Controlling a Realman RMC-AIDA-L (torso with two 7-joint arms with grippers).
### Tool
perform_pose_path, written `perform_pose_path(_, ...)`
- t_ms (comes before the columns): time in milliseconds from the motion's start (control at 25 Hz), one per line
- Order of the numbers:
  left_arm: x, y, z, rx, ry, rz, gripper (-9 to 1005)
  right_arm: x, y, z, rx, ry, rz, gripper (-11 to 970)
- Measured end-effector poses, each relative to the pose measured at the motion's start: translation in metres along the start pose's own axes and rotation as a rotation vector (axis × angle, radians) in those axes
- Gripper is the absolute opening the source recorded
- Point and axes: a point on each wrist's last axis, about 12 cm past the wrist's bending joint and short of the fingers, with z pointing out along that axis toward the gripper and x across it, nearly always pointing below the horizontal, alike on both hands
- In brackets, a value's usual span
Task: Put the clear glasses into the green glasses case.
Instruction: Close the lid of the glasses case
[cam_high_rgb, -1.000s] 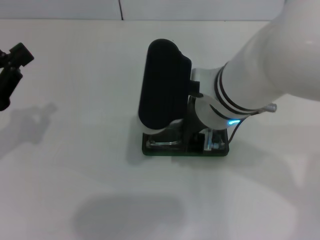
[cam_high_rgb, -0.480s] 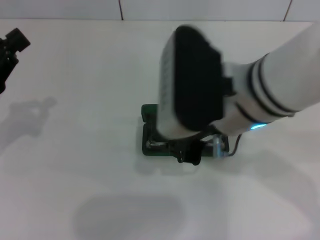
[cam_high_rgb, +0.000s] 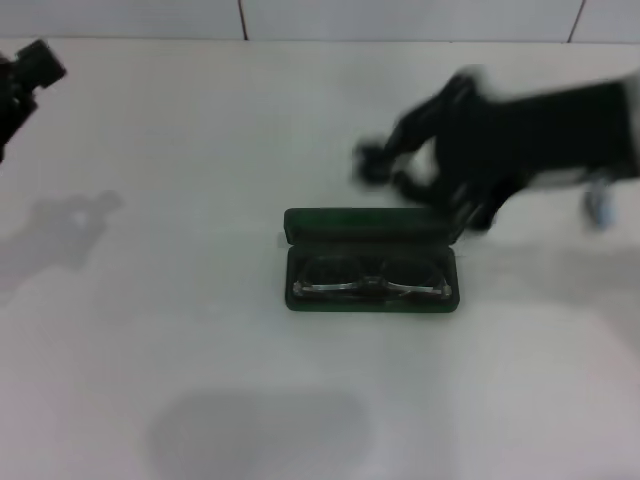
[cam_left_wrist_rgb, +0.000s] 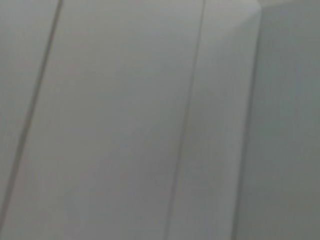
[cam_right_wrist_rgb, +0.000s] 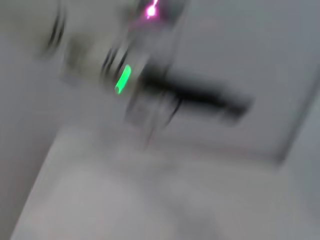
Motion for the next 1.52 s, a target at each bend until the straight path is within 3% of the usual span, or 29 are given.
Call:
perform_pose_path(40,0.000,0.000,0.000,0.000,0.000,0.000,135,0.000,0.000,0.000,0.000,0.000,0.000,116)
perform_pose_path(160,-0.012,0.006,0.028,0.094,0.079,-0.005,137,0.031,-0.019,-0.061,0.168,-0.284,0.104,116)
perform_pose_path(240,-0.018,0.009,0.045,0.143,0.121,-0.014,138,0.052,-0.024,-0.086,0.240,-0.390,0.140,116)
perform_pose_path(400,-0.022,0.011,0.076,0.207,0.163,-0.012,144,0.094,-0.024,-0.125,0.407,-0.537,0.192,116)
perform_pose_path(520,-0.015,0.010,0.102,0.240,0.228,0.000,156,0.124,-0.017,-0.141,0.526,-0.586,0.241,116)
perform_pose_path(720,0.010,0.006,0.137,0.253,0.409,0.015,162,0.154,-0.006,-0.149,0.652,-0.644,0.298,117)
perform_pose_path(1000,0.049,-0.007,0.188,0.279,0.544,0.040,157,0.168,0.000,-0.139,0.674,-0.652,0.334,118)
perform_pose_path(1200,0.058,-0.010,0.202,0.272,0.577,0.052,156,0.174,0.000,-0.133,0.675,-0.657,0.359,118)
perform_pose_path(1520,0.067,-0.007,0.203,0.225,0.605,0.047,157,0.181,-0.004,-0.121,0.679,-0.624,0.384,118)
